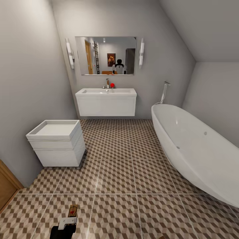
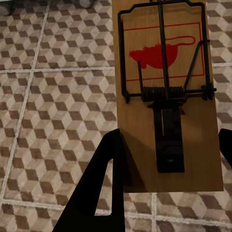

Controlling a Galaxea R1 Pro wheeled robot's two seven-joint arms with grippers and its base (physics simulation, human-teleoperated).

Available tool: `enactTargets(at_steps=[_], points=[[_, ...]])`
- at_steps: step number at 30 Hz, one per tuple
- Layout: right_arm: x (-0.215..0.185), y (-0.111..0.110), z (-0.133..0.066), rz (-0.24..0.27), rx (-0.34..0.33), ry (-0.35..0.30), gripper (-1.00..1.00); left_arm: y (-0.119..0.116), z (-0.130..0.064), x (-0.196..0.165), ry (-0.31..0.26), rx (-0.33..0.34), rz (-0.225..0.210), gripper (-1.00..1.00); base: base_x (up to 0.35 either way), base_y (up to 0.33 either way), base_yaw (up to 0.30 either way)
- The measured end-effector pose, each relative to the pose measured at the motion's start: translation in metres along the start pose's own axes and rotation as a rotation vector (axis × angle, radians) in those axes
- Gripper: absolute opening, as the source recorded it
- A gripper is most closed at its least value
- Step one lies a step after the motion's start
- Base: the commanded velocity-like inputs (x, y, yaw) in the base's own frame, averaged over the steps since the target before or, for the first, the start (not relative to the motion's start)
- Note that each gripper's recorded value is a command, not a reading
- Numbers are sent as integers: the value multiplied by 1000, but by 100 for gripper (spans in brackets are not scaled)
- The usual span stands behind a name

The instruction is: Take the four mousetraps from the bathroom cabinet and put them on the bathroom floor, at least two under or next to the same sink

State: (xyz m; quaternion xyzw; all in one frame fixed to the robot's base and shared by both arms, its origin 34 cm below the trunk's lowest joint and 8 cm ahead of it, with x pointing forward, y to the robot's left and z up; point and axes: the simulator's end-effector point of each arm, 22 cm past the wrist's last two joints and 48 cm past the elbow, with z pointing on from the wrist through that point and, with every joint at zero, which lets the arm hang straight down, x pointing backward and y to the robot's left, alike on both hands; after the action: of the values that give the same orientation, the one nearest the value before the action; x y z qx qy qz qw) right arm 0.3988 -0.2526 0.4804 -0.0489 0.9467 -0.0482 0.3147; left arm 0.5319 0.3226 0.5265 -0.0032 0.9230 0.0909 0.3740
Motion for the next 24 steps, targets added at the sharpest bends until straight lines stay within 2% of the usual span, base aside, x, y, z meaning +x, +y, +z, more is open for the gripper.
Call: enactTargets(at_steps=[24], points=[[0,0,0,0,0,0,-100,0,0,0,0,0,0,-100,0,0,0]])
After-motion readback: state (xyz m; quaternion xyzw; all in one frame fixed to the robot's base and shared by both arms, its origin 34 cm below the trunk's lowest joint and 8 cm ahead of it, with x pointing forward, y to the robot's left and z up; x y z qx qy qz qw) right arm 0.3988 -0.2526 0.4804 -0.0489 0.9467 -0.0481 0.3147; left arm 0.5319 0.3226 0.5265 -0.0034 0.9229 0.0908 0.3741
